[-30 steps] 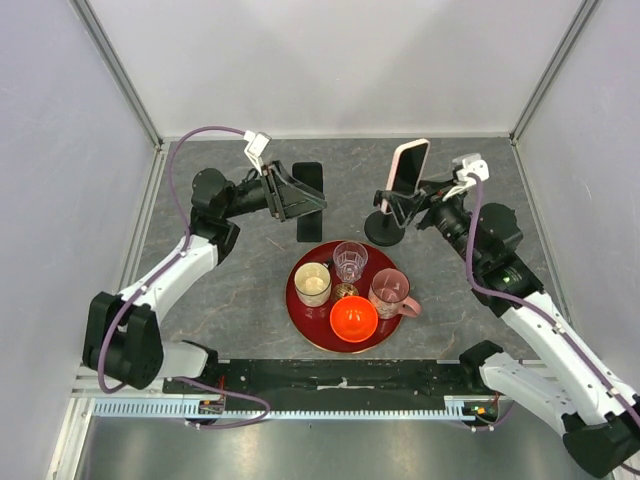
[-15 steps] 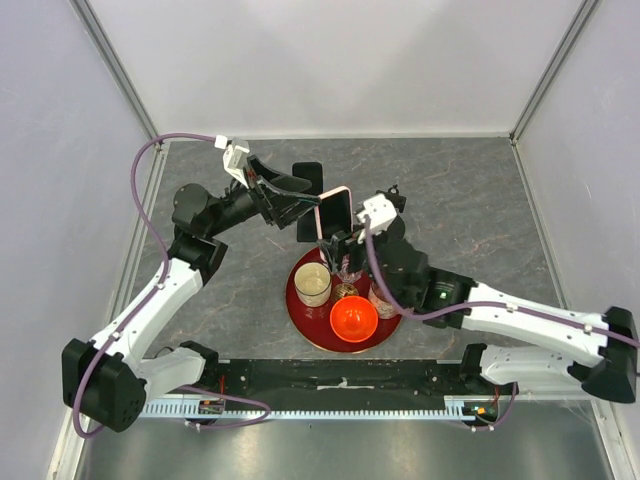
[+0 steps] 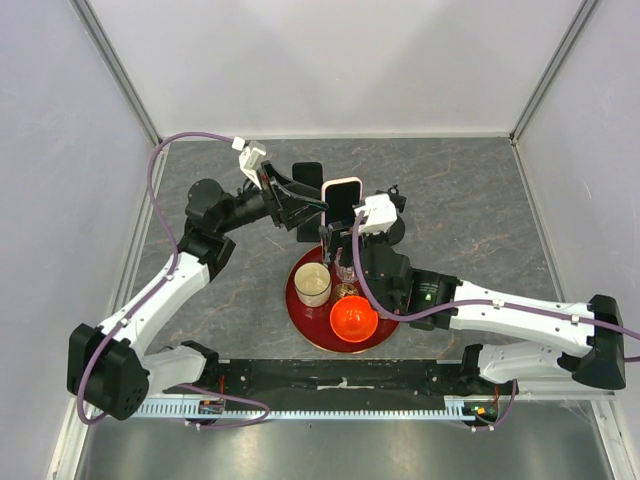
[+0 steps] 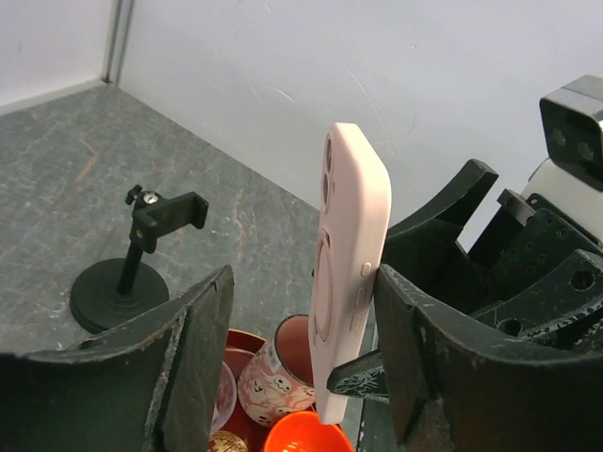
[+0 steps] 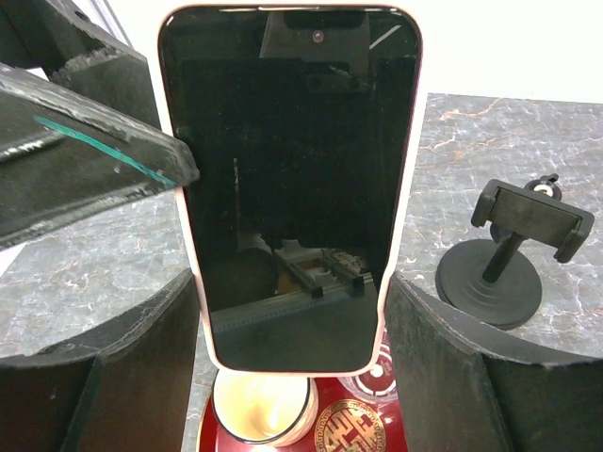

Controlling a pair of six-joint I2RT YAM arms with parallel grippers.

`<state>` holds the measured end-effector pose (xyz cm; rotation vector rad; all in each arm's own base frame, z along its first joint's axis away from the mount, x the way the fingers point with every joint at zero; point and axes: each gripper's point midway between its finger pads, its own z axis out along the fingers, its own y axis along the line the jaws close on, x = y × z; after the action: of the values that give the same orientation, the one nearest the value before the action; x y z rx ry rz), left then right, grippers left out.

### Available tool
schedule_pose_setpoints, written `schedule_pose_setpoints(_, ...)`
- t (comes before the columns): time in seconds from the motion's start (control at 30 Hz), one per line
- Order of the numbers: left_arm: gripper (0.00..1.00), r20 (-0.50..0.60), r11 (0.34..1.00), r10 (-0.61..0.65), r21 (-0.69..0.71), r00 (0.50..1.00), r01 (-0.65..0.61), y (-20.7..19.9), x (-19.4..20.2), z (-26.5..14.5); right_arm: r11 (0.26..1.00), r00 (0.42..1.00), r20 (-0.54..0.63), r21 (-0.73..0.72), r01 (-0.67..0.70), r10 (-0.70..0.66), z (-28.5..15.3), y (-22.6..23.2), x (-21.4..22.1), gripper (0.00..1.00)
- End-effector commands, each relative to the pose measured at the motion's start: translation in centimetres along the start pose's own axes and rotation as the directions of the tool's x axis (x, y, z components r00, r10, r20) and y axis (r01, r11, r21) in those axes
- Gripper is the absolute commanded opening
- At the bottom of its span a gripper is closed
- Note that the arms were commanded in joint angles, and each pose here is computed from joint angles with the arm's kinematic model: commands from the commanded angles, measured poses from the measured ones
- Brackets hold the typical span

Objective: Place the phone on the phone stand

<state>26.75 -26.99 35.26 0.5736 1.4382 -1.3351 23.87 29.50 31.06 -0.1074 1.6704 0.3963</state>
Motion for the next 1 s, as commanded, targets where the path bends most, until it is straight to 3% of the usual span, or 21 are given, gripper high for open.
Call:
schedule_pose_setpoints(0.0, 0.65, -0.004, 0.998, 0.021, 0.052, 1.0, -0.021, -0.9, -0.6, 0.6, 0.989, 0.986, 0.09, -0.055, -0.134, 0.139, -0.5, 2.4, -5.0, 0.0)
schedule_pose_setpoints(0.3, 0.56, -0.022, 0.997, 0.002, 0.073, 1.0, -0.001, -1.2, -0.2, 0.8, 0.992, 0.99, 0.076, -0.064, -0.113, 0.118, -0.8, 3.7, -4.3, 0.0)
schedule_pose_setpoints(0.4, 0.2, -0.046, 0.993, 0.0, 0.114, 0.999, 0.006, -1.7, 0.1, 0.9, 0.993, 0.992, 0.066, -0.064, -0.104, 0.108, -0.7, 4.3, -4.0, 0.0)
schedule_pose_setpoints(0.47, 0.08, -0.05, 0.993, -0.002, 0.121, 0.999, 0.008, -1.9, 0.1, 0.9, 0.994, 0.994, 0.053, -0.05, -0.093, 0.096, -0.4, 4.5, -3.7, 0.0)
schedule_pose_setpoints(0.53, 0.02, -0.05, 0.993, -0.005, 0.118, 0.999, 0.01, -1.8, 0.2, 0.9, 0.996, 0.995, 0.047, -0.041, -0.085, 0.086, -0.4, 4.4, -3.6, 0.11)
schedule_pose_setpoints(0.57, 0.02, -0.05, 0.993, -0.003, 0.116, 0.999, 0.008, -1.8, 0.2, 0.8, 0.996, 0.996, 0.046, -0.047, -0.079, 0.082, -0.4, 4.5, -3.7, 0.37)
schedule_pose_setpoints(0.63, 0.02, -0.05, 0.993, -0.001, 0.118, 0.999, 0.007, -1.9, 0.1, 0.8, 0.997, 0.998, 0.039, -0.06, -0.039, 0.041, -0.5, 4.1, -4.0, 0.6)
schedule_pose_setpoints(0.67, 0.02, -0.052, 0.994, -0.008, 0.109, 0.999, 0.013, -1.7, 0.2, 0.8, 0.996, 0.999, 0.026, -0.083, -0.016, 0.019, -0.7, 4.2, -4.0, 0.87)
schedule_pose_setpoints(0.7, 0.02, -0.054, 0.995, -0.008, 0.1, 0.998, 0.014, -1.6, 0.2, 0.8, 0.997, 1.0, 0.006, -0.08, 0.021, -0.02, -0.6, 3.5, -3.7, 0.97)
schedule_pose_setpoints(0.83, 0.02, -0.081, 1.0, -0.019, 0.017, 0.997, 0.021, -0.1, 0.4, 1.0, 0.969, 0.982, -0.122, -0.218, 0.115, -0.144, -0.2, 1.7, -2.4, 0.98)
schedule_pose_setpoints(0.87, 0.02, -0.098, 0.999, -0.033, 0.0, 0.995, 0.033, 0.1, 0.6, 0.9, 0.931, 0.969, -0.175, -0.348, 0.107, -0.176, -0.7, 2.9, -1.3, 0.98)
schedule_pose_setpoints(0.97, 0.02, -0.105, 1.0, -0.03, -0.009, 0.994, 0.029, 0.4, 0.7, 1.0, 0.935, 0.921, -0.273, -0.297, 0.194, -0.278, -0.6, -1.3, 0.2, 0.98)
